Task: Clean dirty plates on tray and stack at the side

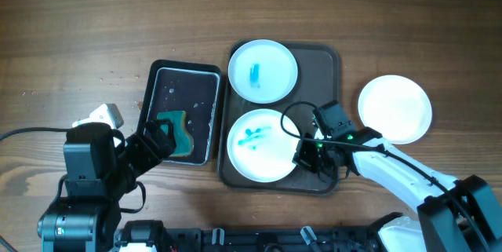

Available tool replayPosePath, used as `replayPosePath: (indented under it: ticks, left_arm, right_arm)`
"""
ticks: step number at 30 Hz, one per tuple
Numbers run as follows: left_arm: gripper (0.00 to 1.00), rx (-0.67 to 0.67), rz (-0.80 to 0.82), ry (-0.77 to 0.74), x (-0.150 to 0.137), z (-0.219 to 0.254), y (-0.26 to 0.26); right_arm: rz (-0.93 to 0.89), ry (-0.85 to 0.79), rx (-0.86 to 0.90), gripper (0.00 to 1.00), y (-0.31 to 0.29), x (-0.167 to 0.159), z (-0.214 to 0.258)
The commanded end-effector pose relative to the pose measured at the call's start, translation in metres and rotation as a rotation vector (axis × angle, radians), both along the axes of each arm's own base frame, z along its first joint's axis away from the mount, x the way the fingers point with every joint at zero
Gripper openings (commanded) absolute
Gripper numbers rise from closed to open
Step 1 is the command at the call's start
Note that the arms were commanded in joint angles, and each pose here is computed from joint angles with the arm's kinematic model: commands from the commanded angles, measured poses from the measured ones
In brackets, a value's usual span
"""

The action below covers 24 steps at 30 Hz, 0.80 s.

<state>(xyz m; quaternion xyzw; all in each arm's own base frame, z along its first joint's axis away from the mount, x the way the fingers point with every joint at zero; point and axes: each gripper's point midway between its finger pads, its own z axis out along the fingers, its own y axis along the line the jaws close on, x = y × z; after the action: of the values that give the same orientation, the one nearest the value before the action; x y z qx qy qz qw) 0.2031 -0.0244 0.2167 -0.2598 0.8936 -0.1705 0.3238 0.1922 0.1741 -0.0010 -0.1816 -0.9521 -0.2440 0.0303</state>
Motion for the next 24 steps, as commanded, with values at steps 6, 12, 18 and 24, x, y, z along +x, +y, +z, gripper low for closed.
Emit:
replayPosePath:
  ticks: [6,12,18,24]
  left_arm:
    - [1.00,-0.031,-0.031,-0.016,0.002,0.007,-0.007]
    - [1.00,-0.009,-0.117,0.040,0.002,-0.004,-0.017]
    - [1.00,0.010,-0.192,0.136,0.003,-0.022,-0.029]
    - [1.00,0.018,-0.212,0.218,0.008,-0.038,-0.034]
  right_arm:
    - [0.401,-0.404,-0.205,0.07,-0.015,0.058,0.019]
    - [0.579,-0.542,-0.336,0.11,-0.027,0.075,0.021]
    - [0.537,-0.522,-0.262,0.21,-0.016,0.073,0.047]
    - [0.224,-0.218,-0.039,0.34,0.005,0.038,0.055]
